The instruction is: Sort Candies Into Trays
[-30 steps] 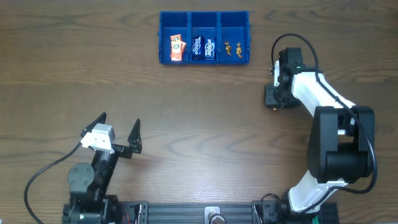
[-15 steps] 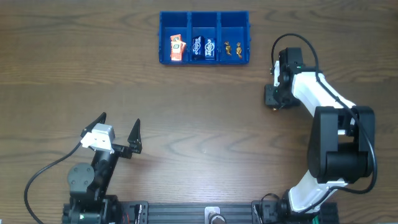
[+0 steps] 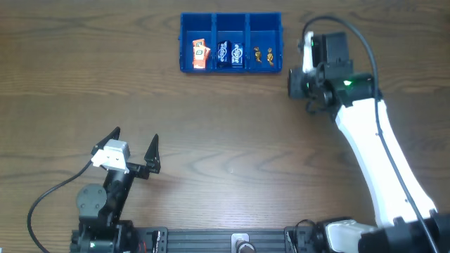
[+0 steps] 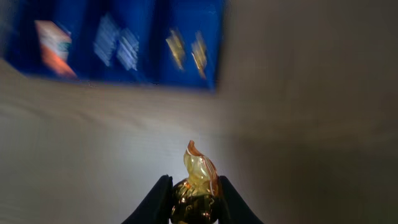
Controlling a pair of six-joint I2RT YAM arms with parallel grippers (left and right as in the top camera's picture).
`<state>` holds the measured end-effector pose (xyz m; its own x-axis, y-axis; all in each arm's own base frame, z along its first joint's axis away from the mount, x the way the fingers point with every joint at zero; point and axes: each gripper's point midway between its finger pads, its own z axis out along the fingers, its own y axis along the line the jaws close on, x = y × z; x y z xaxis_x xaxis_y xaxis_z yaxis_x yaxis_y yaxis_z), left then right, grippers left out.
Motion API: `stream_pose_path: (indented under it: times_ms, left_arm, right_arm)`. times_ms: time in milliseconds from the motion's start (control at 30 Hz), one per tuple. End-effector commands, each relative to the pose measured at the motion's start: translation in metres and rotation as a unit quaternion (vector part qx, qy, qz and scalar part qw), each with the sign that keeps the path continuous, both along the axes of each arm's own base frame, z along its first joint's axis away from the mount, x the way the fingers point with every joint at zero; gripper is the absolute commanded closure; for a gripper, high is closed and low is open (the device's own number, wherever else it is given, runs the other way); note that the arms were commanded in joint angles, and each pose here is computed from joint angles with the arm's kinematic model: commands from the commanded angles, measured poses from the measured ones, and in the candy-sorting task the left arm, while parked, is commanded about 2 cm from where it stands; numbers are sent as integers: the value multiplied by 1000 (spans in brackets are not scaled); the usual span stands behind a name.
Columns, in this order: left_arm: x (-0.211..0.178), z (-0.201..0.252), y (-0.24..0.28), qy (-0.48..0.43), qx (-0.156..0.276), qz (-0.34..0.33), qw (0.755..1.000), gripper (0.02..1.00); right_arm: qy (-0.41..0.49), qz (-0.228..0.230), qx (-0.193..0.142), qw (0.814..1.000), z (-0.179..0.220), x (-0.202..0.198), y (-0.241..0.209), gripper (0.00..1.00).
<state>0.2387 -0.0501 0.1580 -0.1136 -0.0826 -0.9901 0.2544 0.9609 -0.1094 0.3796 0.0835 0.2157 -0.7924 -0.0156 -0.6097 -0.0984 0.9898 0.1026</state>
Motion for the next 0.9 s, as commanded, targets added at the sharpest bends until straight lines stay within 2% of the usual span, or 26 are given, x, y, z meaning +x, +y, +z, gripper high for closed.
stream_pose_path:
  times_ms: [33, 133, 233, 267, 433, 633, 833, 867, 900]
  left_arm:
    - [-1, -16, -3, 21, 8, -10, 1000, 23]
    - [-1, -16, -3, 21, 8, -10, 1000, 20]
    - [-1, -16, -3, 21, 8, -10, 1000, 20]
    - [-1, -16, -3, 21, 8, -10, 1000, 20]
    - [-1, -16, -3, 21, 8, -10, 1000, 20]
    - [-1, -16, -3, 21, 8, -10, 1000, 23]
    - [-1, -16, -3, 21, 8, -10, 1000, 23]
    - [-1, -16, -3, 21, 8, -10, 1000, 23]
    - [-1, -16, -3, 21, 8, -10, 1000, 20]
  right_arm:
    - [-37, -28, -14, 999, 41, 34, 11, 965]
    - [-45, -28, -13, 999, 50, 63, 18, 965]
    - [-42, -30, -15, 999, 42, 93, 26, 965]
    - [-37, -33, -14, 999, 30, 113, 31, 965]
    - [-20, -32, -19, 999, -23, 154, 42, 965]
    - [-4, -40, -16, 999, -74, 176, 49, 965]
    - [-6, -34, -16, 999, -86, 182, 59, 965]
    - [-7, -32, -16, 999, -87, 182, 61, 950]
    - [-8, -30, -16, 999, -87, 182, 62, 879]
